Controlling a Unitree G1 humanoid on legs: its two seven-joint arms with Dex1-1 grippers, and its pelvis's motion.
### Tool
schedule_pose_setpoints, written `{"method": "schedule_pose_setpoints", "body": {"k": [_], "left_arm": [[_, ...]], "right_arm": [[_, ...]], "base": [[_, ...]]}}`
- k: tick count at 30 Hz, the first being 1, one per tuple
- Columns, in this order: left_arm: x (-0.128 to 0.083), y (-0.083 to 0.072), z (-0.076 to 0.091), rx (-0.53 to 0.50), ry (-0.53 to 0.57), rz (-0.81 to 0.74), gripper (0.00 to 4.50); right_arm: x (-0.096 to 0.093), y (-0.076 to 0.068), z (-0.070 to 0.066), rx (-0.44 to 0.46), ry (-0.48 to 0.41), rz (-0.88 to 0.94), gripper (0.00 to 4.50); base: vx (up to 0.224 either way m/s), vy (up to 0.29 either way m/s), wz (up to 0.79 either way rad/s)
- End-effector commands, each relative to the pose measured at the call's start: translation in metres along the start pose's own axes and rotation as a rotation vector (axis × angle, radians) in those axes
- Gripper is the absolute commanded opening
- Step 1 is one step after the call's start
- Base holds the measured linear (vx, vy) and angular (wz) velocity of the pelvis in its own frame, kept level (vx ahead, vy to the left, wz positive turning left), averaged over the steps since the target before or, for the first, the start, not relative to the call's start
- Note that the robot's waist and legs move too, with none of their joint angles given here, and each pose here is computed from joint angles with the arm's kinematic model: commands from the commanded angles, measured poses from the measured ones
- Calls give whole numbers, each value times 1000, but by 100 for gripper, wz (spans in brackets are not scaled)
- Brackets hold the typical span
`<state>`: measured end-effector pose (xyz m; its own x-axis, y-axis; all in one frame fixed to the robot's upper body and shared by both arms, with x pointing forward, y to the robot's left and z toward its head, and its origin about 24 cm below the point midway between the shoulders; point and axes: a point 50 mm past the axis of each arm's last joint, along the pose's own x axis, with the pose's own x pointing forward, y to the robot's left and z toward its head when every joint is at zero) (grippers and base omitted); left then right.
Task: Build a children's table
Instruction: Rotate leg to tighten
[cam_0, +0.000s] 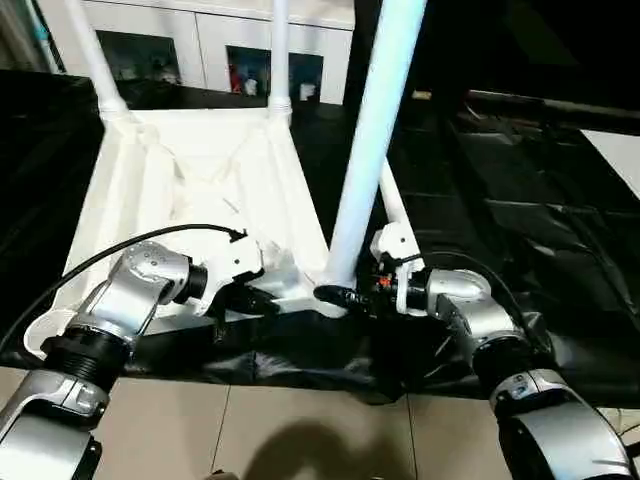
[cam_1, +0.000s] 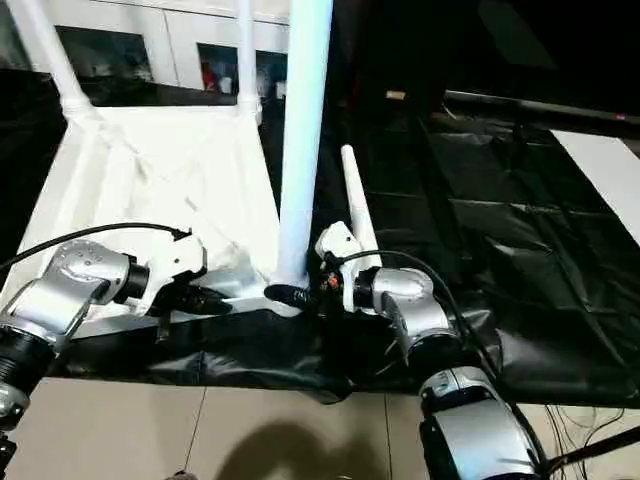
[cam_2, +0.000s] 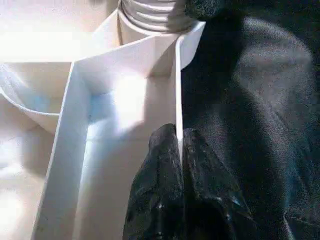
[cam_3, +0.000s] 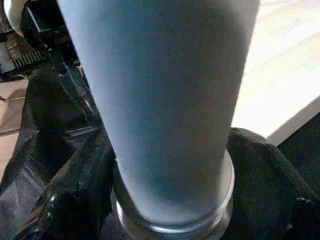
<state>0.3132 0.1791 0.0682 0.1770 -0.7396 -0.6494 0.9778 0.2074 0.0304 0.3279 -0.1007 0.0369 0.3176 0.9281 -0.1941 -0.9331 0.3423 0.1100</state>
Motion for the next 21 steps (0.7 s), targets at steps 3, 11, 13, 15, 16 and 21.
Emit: {"method": "schedule_pose_setpoints", "body": {"k": [3,11,13,15,16,21], "left_arm": [[8,-10,-5,-2,30,-89,0],[10,-3,-8,-34,45,-6,0],[15,8,-7,-71,53,126,0],[20,21,-3,-120,61,277,0],[20,21,-3,-120,61,277,0],[36,37,13,-213,15,467,0]], "right_arm": [[-4,0,0,3,-3,0,309],[-1,-9,-6,37,8,-197,271],[1,-18,-10,74,19,-384,270],[1,-23,-16,146,28,-539,270],[1,-23,-16,146,28,-539,270],[3,-30,-23,325,10,-810,269]], "base": [[0,0,0],[0,0,0],[0,0,0],[0,0,0],[0,0,0],[0,0,0]]}}
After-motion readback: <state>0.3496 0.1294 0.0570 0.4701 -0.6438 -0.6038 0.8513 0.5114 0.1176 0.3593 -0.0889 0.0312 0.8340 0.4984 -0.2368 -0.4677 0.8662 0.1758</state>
